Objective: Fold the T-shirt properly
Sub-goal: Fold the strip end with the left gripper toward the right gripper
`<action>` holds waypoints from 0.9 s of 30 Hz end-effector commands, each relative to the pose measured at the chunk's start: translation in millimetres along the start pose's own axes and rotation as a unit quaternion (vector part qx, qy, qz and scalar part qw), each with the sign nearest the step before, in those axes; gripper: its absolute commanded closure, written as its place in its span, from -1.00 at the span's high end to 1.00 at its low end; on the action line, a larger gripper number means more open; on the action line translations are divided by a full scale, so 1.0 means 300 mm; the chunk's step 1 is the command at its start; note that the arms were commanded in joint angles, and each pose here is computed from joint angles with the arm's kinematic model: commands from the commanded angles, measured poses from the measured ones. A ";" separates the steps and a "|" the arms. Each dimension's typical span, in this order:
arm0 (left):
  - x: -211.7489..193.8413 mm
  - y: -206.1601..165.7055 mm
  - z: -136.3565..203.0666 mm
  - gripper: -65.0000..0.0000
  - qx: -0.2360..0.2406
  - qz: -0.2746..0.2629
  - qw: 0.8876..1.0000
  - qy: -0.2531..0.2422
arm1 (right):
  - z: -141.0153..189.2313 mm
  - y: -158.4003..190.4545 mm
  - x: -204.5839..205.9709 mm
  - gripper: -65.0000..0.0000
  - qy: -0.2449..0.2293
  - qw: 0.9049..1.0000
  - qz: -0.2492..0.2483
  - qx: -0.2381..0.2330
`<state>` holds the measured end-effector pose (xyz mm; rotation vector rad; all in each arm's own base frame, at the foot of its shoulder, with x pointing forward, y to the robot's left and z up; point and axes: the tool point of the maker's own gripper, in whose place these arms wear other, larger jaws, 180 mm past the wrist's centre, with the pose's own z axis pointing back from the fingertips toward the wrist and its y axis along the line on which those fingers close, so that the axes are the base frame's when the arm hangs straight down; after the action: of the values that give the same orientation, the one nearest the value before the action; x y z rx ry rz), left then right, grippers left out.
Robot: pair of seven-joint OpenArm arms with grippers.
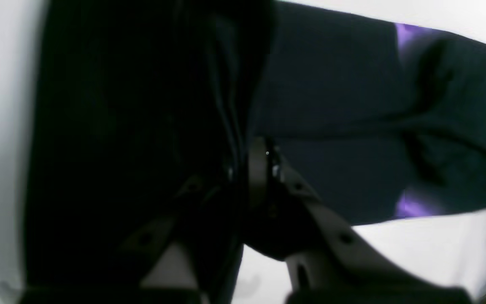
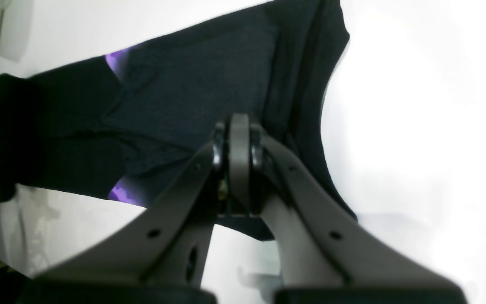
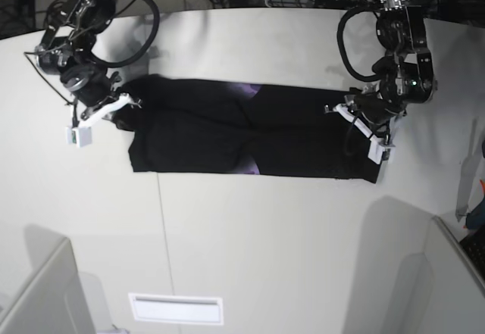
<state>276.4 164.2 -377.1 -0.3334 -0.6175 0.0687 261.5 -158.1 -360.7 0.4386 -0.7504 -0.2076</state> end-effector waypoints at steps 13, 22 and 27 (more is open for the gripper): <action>0.060 -0.089 -0.077 -1.00 -0.030 -0.005 1.000 0.000 | 0.012 0.013 0.043 -1.00 -0.023 1.000 0.010 0.008; 0.071 -0.119 -0.089 -1.00 -0.041 0.003 0.999 -0.004 | 0.010 0.015 0.048 -1.00 -0.024 1.000 0.010 0.009; 0.066 -0.147 -0.098 -1.00 -0.051 0.010 0.999 -0.004 | 0.010 0.016 0.051 -1.00 -0.025 1.000 0.010 0.009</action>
<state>297.7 116.0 -386.0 -0.4324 -0.5771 0.0619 261.8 -158.1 -360.3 0.4394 -0.7518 -0.2081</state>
